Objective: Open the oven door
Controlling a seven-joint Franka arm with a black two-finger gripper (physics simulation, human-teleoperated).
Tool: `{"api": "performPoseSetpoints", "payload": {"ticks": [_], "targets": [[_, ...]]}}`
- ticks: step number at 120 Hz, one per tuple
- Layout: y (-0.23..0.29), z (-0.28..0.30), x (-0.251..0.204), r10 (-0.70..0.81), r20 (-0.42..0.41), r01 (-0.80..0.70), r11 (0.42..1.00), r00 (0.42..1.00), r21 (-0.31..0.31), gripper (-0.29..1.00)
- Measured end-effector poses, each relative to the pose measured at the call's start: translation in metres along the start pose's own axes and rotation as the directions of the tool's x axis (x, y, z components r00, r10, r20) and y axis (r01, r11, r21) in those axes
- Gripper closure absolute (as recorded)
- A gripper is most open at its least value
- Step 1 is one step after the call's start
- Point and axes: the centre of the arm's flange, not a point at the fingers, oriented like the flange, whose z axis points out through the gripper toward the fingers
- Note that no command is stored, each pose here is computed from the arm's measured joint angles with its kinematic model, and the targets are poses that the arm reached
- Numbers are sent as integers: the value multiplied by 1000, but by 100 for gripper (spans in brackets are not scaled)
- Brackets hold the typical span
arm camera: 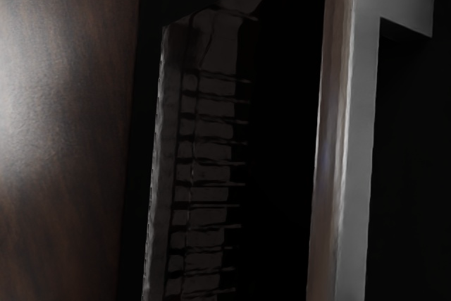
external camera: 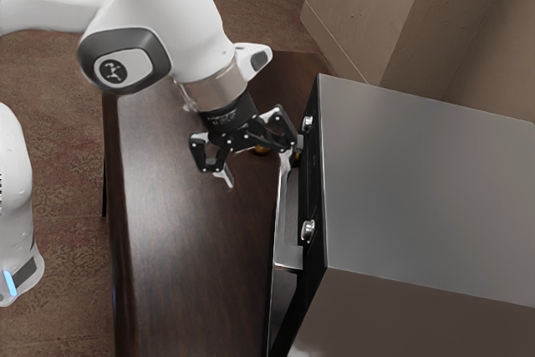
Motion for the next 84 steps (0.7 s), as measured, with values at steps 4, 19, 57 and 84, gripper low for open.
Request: {"api": "performPoseSetpoints", "payload": {"ticks": [4,19,57,84], "targets": [[1,1,1,1,0,-1,1000,1000,1,0],[1,5,4,-1,7,1,1000,1000,8,0],[-1,16,10,-9,25,8,999,1000,32,0],[0,21,15,-14,29,13,999,999,43,0]]}}
